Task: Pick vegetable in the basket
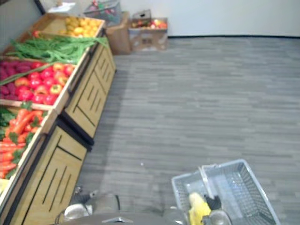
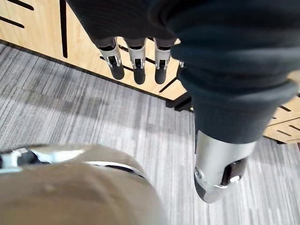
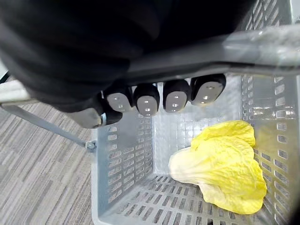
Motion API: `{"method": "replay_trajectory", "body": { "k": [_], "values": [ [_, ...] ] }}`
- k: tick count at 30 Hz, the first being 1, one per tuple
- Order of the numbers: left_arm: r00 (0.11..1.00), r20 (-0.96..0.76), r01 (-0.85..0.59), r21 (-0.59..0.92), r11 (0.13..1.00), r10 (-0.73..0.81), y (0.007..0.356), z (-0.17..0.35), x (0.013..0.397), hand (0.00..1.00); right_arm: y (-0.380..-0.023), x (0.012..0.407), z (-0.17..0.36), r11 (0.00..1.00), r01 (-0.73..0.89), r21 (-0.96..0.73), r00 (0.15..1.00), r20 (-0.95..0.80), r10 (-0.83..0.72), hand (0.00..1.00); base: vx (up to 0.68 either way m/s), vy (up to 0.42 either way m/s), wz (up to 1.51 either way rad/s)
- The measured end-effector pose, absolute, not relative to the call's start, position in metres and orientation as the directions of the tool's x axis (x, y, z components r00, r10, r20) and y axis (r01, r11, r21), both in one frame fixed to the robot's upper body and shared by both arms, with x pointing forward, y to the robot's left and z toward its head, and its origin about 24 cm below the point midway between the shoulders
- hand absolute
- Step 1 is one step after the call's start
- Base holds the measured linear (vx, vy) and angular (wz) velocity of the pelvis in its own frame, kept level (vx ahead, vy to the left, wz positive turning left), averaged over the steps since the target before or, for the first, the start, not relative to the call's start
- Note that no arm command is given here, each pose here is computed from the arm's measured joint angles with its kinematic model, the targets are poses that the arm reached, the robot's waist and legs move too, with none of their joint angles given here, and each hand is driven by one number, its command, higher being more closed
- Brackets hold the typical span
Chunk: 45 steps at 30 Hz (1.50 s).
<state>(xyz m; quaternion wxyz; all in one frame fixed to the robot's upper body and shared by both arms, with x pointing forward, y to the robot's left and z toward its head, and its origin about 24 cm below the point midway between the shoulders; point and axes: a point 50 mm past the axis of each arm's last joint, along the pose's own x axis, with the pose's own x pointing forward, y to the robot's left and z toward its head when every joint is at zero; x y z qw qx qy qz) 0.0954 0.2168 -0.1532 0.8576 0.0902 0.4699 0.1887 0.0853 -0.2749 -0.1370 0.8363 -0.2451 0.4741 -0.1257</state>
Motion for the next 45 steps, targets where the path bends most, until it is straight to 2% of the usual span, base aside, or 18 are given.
{"method": "replay_trajectory", "body": {
  "k": [6, 11, 15, 19, 22, 26, 28, 33, 36, 38, 42, 45],
  "values": [
    [0.503, -0.769, -0.132, 0.383, 0.914, 0.395, 0.223, -0.152, 0.096, 0.0, -0.272, 0.087, -0.138, 0.855, -0.002, -0.519, 0.514, -0.734, -0.444, 1.0, 0.33, 0.105, 1.14],
    [0.415, -0.811, -0.109, 0.406, 0.907, 0.413, 0.229, -0.158, 0.063, 0.0, -0.274, 0.101, -0.135, 0.843, -0.046, -0.536, 0.548, -0.719, -0.428, 1.0, 0.4, 0.133, 0.95],
    [0.414, -0.814, -0.1, 0.404, 0.909, 0.407, 0.229, -0.159, 0.062, 0.0, -0.275, 0.1, -0.134, 0.842, -0.022, -0.539, 0.553, -0.709, -0.438, 1.0, 0.38, 0.05, 1.51],
    [0.421, -0.811, -0.131, 0.389, 0.912, 0.407, 0.225, -0.158, 0.07, 0.0, -0.285, 0.085, -0.136, 0.846, 0.099, -0.525, 0.49, -0.714, -0.5, 1.0, 0.36, -0.073, 1.81],
    [0.425, -0.798, -0.237, 0.357, 0.904, 0.427, 0.221, -0.156, 0.078, 0.0, -0.287, 0.072, -0.138, 0.837, 0.26, -0.482, 0.416, -0.726, -0.548, 1.0, 0.3, -0.216, 1.5],
    [0.397, -0.801, -0.305, 0.345, 0.888, 0.448, 0.222, -0.157, 0.074, 0.0, -0.273, 0.056, -0.147, 0.829, 0.364, -0.425, 0.34, -0.768, -0.543, 1.0, 0.28, -0.339, 1.21],
    [0.387, -0.78, -0.379, 0.352, 0.856, 0.492, 0.239, -0.152, 0.075, 0.0, -0.256, 0.04, -0.155, 0.823, 0.424, -0.378, 0.279, -0.81, -0.516, 1.0, 0.19, -0.533, 1.17],
    [0.328, -0.823, -0.482, 0.276, 0.832, 0.463, 0.221, -0.159, 0.064, 0.0, -0.267, 0.004, -0.154, 0.702, 0.609, -0.371, 0.138, -0.821, -0.554, 1.0, 0.17, -0.402, 0.91],
    [0.258, -0.844, -0.534, 0.281, 0.797, 0.47, 0.221, -0.163, 0.041, 0.0, -0.267, 0.005, -0.154, 0.704, 0.612, -0.361, 0.14, -0.827, -0.545, 1.0, 0.17, -0.208, 0.1],
    [0.243, -0.845, -0.547, 0.286, 0.787, 0.476, 0.223, -0.163, 0.036, 0.0, -0.261, 0.006, -0.156, 0.714, 0.61, -0.344, 0.147, -0.836, -0.529, 1.0, 0.11, -0.152, 0.27],
    [0.272, -0.828, -0.543, 0.288, 0.789, 0.49, 0.23, -0.16, 0.046, 0.0, -0.25, 0.007, -0.159, 0.733, 0.597, -0.327, 0.154, -0.85, -0.504, 1.0, 0.06, -0.092, 0.45],
    [0.286, -0.828, -0.528, 0.284, 0.8, 0.483, 0.227, -0.16, 0.05, 0.0, -0.266, 0.006, -0.154, 0.732, 0.578, -0.361, 0.163, -0.828, -0.537, 1.0, 0.01, 0.054, 0.3]
  ]
}}
